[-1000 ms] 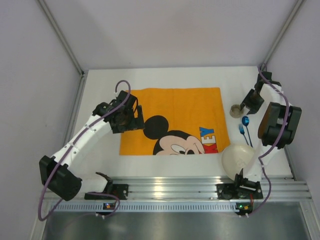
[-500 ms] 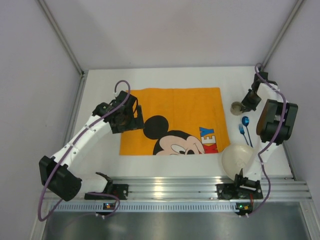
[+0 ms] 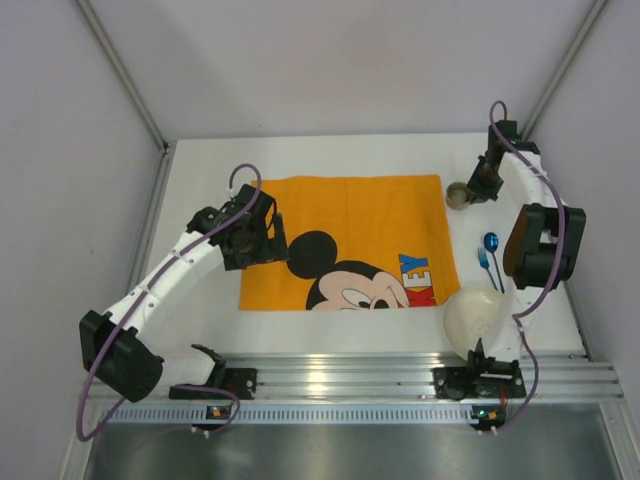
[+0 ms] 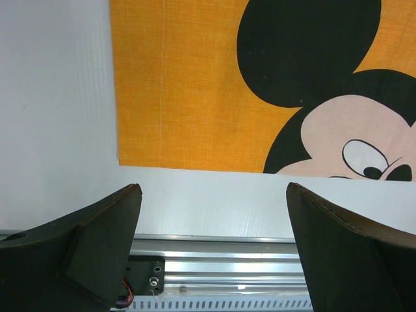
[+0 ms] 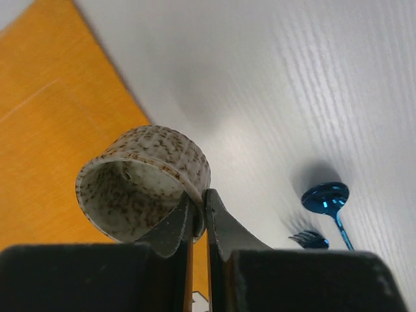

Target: Set the dinner table for one person

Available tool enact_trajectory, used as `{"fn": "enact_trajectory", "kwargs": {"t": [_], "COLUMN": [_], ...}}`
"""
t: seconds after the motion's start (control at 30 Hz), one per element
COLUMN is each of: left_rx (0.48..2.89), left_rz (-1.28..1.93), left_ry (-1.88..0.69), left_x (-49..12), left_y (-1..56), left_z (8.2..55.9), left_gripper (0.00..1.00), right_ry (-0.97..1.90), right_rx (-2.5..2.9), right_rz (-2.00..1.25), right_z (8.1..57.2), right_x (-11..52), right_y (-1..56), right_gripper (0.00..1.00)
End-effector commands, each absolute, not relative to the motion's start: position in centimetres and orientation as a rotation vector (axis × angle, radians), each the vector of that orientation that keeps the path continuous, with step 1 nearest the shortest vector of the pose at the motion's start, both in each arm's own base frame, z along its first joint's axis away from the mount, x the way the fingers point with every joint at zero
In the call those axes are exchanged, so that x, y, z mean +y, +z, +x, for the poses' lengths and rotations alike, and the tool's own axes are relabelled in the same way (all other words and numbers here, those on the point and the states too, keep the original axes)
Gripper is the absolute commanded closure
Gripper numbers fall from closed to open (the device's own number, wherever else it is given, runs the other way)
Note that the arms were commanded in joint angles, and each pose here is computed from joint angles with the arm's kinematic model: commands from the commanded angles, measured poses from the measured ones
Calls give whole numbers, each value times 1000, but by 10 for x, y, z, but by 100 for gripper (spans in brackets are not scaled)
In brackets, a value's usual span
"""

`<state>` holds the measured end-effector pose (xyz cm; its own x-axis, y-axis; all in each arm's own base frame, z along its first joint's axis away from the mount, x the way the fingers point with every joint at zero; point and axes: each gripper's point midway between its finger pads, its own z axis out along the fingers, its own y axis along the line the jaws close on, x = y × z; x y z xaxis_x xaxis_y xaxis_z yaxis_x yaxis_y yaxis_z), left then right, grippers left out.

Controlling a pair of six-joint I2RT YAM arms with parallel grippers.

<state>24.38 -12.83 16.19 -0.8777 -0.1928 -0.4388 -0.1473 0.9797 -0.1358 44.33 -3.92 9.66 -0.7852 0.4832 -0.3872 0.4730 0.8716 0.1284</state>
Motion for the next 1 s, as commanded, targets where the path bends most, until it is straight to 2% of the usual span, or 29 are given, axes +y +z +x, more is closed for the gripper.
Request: {"fn": "enact_trajectory", "kwargs": {"t": [0.0, 0.23, 0.47, 0.63, 0.73, 0.8, 0.83, 0.93, 0.97], "left_rx": [2635, 2623, 2580, 2586, 2577, 2568, 2568, 2565, 2566], "left_rz": [-262, -306, -384, -410, -427, -436, -444, -446, -445], "left_ry": [-152, -148, -186, -180, -186, -191, -187, -195, -197], "left_x": [-129, -122, -109, -101, -97, -94, -93, -91, -91], "left_y": [169, 180, 189, 191, 193, 195, 194, 192, 192], "left_z": [247, 236, 210, 195, 189, 185, 184, 179, 178], "left_gripper": [2, 2, 2, 1, 1, 2, 1, 1, 1], "right_ry": [124, 178, 172, 191, 186, 164, 153, 107, 101], "right_rx": [2497, 2572, 2633, 2611, 2630, 2640, 2643, 2631, 2600], "right_rz": [620, 509, 528, 534, 548, 544, 544, 512, 494], "right_z": [460, 476, 502, 525, 523, 516, 513, 503, 501], "right_x": [-4, 57, 69, 72, 73, 70, 68, 60, 57], "right_y": [162, 137, 92, 86, 78, 77, 77, 90, 108], "right_gripper": [100, 100, 100, 100, 100, 89, 59, 23, 23]}}
